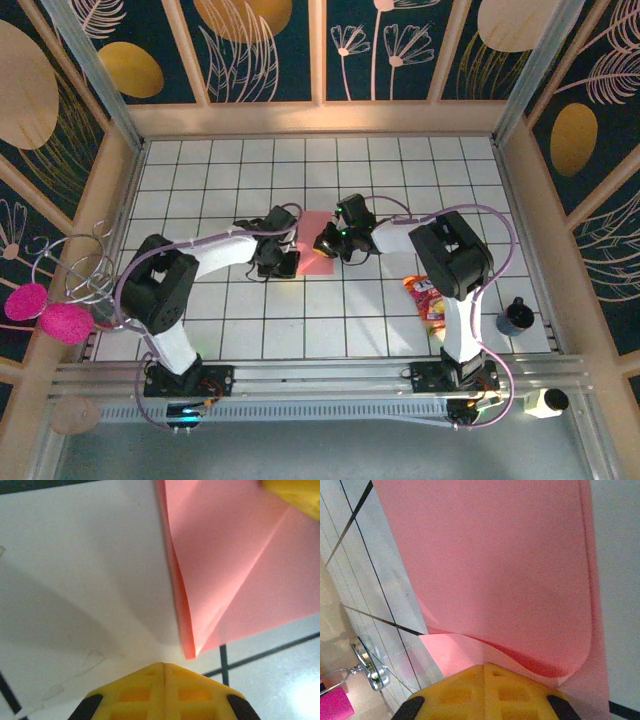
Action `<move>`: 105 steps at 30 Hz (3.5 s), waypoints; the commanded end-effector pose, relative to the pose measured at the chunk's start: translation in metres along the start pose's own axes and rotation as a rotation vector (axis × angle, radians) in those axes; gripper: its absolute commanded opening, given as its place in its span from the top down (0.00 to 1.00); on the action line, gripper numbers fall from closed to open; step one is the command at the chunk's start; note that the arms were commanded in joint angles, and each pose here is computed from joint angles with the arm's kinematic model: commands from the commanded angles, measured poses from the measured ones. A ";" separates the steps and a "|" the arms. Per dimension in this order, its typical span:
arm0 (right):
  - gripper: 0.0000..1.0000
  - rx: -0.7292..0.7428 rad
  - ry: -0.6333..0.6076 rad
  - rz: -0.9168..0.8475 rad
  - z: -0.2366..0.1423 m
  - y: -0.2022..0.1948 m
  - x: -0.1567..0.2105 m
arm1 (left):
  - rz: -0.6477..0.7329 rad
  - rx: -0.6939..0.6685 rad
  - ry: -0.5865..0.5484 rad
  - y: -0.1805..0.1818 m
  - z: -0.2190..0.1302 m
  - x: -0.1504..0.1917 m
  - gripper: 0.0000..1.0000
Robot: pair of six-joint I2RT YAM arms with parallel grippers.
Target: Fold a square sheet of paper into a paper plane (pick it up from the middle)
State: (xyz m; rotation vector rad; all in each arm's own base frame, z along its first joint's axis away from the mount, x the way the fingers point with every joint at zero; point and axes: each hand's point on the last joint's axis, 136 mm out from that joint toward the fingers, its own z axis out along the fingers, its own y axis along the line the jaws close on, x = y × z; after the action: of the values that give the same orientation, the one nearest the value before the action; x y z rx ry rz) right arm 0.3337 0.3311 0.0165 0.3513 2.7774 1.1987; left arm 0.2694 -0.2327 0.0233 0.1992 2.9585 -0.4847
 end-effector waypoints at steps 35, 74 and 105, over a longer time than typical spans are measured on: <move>1.00 -0.019 0.003 -0.274 -0.011 0.032 0.017 | -0.162 0.050 -0.025 0.002 0.037 -0.001 1.00; 1.00 0.031 -0.029 -0.246 -0.016 0.013 -0.007 | -0.199 0.127 -0.033 -0.010 0.032 -0.002 1.00; 0.80 -0.052 -0.172 -0.129 -0.064 0.031 -0.036 | -0.135 0.208 -0.356 -0.041 -0.048 -0.087 0.86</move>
State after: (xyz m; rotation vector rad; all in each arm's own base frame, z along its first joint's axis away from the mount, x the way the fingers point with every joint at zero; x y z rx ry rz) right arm 0.3531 0.3132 0.0697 0.1517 2.6460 1.1445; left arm 0.3178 -0.2620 0.0814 0.0622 2.6634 -0.7195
